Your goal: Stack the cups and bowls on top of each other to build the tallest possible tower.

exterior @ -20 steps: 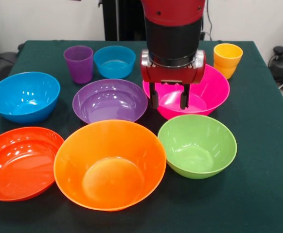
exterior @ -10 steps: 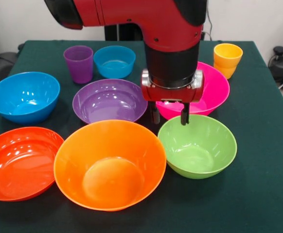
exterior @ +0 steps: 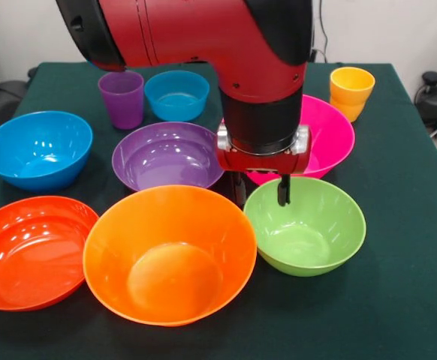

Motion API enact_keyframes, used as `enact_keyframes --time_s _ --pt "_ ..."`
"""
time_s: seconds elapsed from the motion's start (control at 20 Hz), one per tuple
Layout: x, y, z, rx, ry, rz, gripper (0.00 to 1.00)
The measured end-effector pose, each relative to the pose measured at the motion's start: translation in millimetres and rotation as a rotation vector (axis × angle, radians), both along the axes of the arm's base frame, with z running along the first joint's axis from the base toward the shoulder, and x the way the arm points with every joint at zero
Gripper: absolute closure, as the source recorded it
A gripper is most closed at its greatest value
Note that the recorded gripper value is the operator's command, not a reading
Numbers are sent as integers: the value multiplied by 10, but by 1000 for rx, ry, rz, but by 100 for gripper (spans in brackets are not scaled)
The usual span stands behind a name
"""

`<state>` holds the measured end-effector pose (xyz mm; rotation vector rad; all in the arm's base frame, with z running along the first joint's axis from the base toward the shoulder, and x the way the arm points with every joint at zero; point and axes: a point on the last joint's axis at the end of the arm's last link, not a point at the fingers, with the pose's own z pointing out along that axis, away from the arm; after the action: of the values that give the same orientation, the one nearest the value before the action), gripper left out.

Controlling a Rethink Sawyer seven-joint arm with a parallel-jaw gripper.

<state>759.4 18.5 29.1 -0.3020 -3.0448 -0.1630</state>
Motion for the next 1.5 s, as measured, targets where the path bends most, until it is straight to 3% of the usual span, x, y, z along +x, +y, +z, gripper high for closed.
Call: enact_keyframes --time_s 0.6,1.0,1.5 --pt "46 -28 -31 1 0 -10 0" --pt "197 -129 164 -12 48 -18 0" --pt "429 -242 209 -7 18 -33 0"
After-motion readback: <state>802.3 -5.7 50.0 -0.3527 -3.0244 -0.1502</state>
